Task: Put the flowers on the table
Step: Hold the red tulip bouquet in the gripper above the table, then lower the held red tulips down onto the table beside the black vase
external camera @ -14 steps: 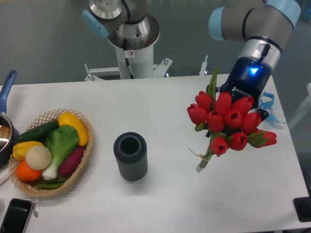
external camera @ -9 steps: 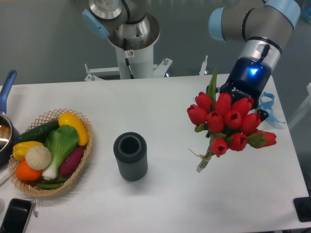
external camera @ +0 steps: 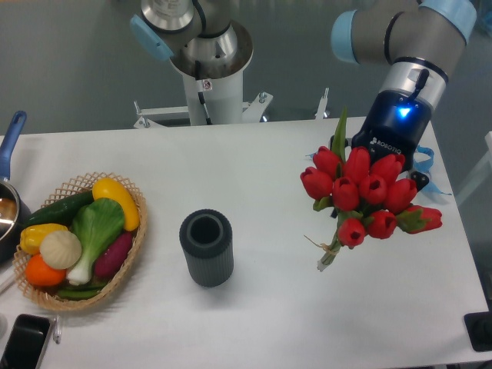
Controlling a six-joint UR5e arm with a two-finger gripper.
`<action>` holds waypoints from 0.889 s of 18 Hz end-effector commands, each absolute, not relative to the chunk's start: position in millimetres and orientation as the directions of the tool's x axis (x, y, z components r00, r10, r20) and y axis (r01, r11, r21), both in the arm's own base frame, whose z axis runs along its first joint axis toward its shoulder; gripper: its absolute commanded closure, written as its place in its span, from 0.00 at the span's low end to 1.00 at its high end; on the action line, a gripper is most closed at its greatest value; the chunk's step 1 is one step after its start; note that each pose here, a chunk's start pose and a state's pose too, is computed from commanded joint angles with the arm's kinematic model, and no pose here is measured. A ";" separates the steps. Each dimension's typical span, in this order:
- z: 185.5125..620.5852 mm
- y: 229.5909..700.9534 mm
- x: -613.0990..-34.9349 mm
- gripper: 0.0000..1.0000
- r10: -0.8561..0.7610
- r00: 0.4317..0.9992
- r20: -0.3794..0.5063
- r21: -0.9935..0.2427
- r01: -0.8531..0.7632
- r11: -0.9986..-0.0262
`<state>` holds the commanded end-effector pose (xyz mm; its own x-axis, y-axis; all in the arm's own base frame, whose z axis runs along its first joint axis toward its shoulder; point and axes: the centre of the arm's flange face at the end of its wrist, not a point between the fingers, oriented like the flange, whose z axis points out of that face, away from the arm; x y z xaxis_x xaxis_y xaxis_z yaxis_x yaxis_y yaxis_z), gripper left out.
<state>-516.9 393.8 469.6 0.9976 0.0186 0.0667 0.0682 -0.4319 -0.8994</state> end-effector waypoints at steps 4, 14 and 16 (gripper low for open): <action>463.6 396.5 -518.7 0.56 0.070 0.997 0.028 -0.858 0.059 -0.511; 402.8 427.6 -491.6 0.56 0.017 0.989 -0.150 -0.643 -0.084 -0.761; 380.7 438.7 -488.0 0.56 0.001 0.987 -0.160 -0.581 -0.094 -0.809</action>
